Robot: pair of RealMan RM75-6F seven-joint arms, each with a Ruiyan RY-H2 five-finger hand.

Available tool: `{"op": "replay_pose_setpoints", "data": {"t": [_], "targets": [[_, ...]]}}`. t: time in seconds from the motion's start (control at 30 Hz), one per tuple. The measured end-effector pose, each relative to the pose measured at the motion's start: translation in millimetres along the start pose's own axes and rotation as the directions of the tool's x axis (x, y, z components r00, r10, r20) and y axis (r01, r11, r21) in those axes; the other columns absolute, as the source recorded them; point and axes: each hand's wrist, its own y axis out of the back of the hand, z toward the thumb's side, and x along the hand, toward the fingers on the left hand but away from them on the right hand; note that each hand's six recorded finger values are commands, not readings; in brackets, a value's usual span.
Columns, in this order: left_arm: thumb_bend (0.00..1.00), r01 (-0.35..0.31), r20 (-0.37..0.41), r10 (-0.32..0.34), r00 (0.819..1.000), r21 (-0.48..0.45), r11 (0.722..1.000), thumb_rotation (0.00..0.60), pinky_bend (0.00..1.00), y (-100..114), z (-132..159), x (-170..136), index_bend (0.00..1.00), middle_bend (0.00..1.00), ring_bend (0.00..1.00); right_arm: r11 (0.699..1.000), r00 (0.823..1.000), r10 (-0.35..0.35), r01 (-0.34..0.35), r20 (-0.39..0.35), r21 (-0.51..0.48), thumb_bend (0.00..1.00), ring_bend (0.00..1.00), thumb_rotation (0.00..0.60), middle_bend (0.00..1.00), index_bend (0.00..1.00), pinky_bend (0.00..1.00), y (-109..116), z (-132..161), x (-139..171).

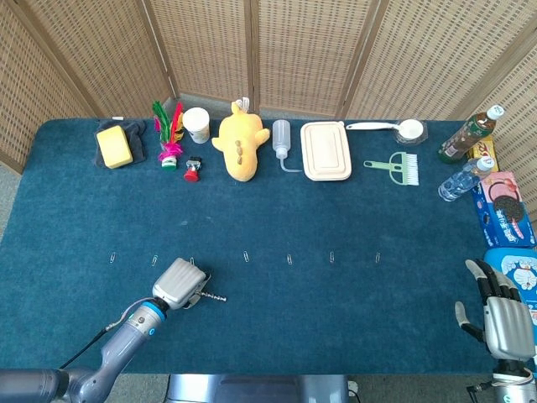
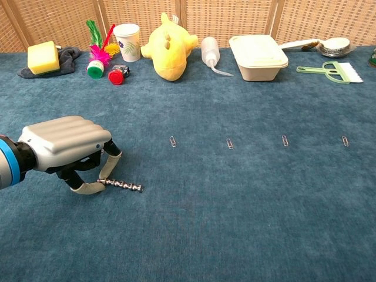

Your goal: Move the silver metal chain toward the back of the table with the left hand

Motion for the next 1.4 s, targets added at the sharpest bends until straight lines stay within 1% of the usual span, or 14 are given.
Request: {"op": "replay_pose_setpoints", "data": {"t": [0.17, 0.4, 0.57, 0.7, 0.77, 0.93, 1.03, 1.4], "targets": [[0.59, -0.012, -0.003, 0.012, 1.0, 0.001, 1.0, 0.6, 0.85, 4.2, -3.4, -0.9, 0.61, 0.94, 0.92, 1.0, 1.0, 0.001, -0.001, -0.001, -0.005, 0.44, 0.15, 0.6, 0.15, 0.13, 0.17, -0.8, 0.5, 0.3], [0.6, -0.065, 0.0, 0.065, 0.998, 0.018, 0.998, 0.6, 0.85, 21.3, -11.9, -5.3, 0.62, 0.94, 0.92, 1.0, 1.0, 0.002, -0.002, -0.009, -0.01, 0.44, 0.15, 0.6, 0.15, 0.13, 0.17, -1.8, 1.8, -0.1], [0.6, -0.122, -0.014, 0.123, 0.992, 0.037, 0.992, 0.6, 0.85, 43.3, -27.7, -12.2, 0.62, 0.94, 0.92, 1.0, 1.0, 0.007, -0.008, -0.013, -0.019, 0.44, 0.15, 0.6, 0.15, 0.13, 0.17, -4.9, 2.3, -0.6], [0.6, -0.189, -0.02, 0.191, 0.981, 0.048, 0.981, 0.6, 0.85, 74.8, -41.1, -8.9, 0.62, 0.94, 0.92, 1.0, 1.0, 0.011, -0.012, -0.016, -0.025, 0.44, 0.15, 0.6, 0.15, 0.13, 0.17, -7.2, 3.1, -0.9], [0.6, -0.208, -0.026, 0.21, 0.977, 0.052, 0.977, 0.6, 0.85, 84.2, -47.7, -9.9, 0.62, 0.94, 0.92, 1.0, 1.0, 0.011, -0.012, -0.018, -0.026, 0.44, 0.15, 0.6, 0.15, 0.13, 0.17, -7.4, 3.6, -1.1], [0.6, -0.212, -0.068, 0.218, 0.973, 0.093, 0.973, 0.6, 0.85, 99.5, -77.4, -23.7, 0.62, 0.94, 0.92, 1.0, 1.0, 0.009, -0.009, -0.018, -0.03, 0.44, 0.15, 0.6, 0.15, 0.13, 0.17, -7.6, 3.7, -0.7], [0.6, -0.196, -0.102, 0.205, 0.973, 0.099, 0.976, 0.6, 0.85, 101.8, -92.8, -31.1, 0.62, 0.94, 0.92, 0.999, 1.0, 0.013, -0.014, -0.022, -0.03, 0.44, 0.15, 0.6, 0.15, 0.13, 0.17, -9.0, 5.1, -1.1], [0.6, -0.119, -0.203, 0.143, 0.969, 0.122, 0.985, 0.6, 0.85, 79.8, -136.0, -56.9, 0.62, 0.94, 0.92, 0.999, 0.999, 0.027, -0.029, -0.047, -0.033, 0.44, 0.15, 0.6, 0.15, 0.13, 0.17, -14.4, 14.7, -6.9]]}}
